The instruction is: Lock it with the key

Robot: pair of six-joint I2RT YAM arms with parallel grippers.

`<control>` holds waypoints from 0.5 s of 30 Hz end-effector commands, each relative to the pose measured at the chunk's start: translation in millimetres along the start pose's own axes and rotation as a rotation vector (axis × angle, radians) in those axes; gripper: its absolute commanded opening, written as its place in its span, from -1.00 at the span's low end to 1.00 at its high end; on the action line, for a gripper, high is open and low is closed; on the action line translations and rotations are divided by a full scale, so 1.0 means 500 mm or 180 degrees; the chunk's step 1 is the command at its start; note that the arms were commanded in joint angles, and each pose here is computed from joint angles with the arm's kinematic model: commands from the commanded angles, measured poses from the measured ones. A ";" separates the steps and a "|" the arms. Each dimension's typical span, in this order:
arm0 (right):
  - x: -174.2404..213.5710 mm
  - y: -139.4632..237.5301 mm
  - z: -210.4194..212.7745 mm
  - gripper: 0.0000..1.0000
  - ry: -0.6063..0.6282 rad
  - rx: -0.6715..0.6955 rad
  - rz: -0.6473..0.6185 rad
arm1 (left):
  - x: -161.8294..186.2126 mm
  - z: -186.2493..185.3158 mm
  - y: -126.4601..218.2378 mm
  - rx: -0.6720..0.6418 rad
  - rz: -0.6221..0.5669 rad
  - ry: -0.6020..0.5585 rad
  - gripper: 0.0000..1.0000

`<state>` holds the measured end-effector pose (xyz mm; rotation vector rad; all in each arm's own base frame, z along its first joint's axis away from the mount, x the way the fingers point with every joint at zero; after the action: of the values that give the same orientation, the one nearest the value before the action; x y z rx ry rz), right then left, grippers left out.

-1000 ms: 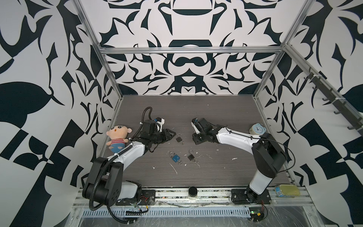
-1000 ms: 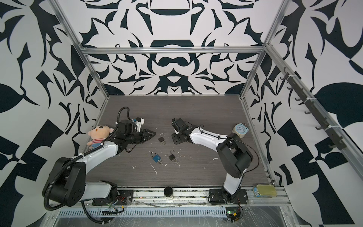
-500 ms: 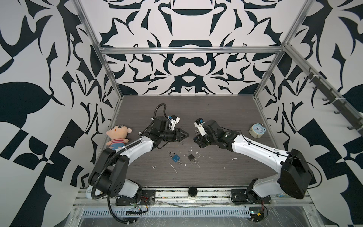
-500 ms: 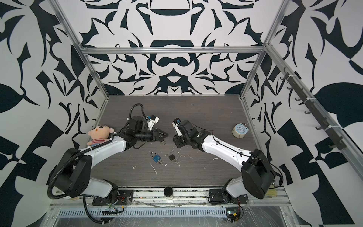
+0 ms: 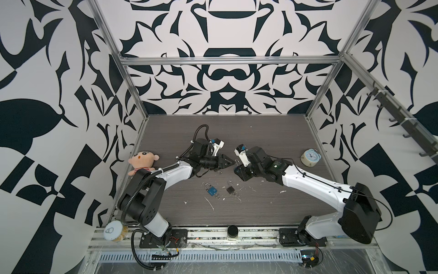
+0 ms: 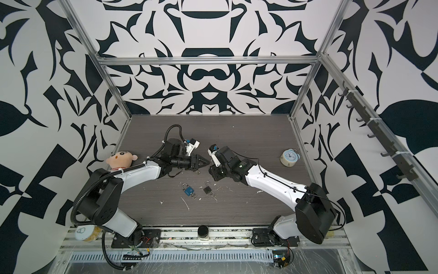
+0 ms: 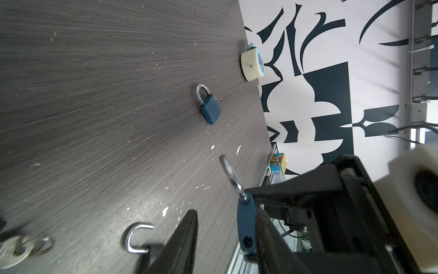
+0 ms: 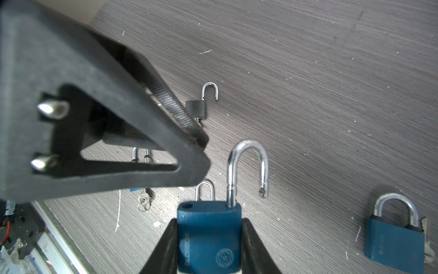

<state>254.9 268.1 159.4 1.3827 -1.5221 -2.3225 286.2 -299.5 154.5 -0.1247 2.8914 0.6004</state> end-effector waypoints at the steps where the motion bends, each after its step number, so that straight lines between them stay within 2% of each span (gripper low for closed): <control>1: -0.037 0.013 0.017 -1.00 0.0095 -0.0073 -0.0203 | -0.019 -0.025 -0.014 0.0134 0.0012 -0.0095 -0.17; 15: -0.045 0.014 0.020 -1.00 0.0121 -0.0051 -0.0210 | -0.012 -0.037 -0.058 0.0208 0.0185 -0.0120 -0.23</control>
<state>251.7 271.6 155.8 1.3758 -1.5123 -2.3100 292.4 -325.3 152.7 -0.0505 2.8928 0.5573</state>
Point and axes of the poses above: each gripper's point midway between its finger pads, its own y axis back along the fingers, its own z axis along the line the jaws close on, x = y × z, the point moved 2 cm from there along y, back along the fingers, and after that the axes turned 11 degrees about y, right-handed, at the moved point
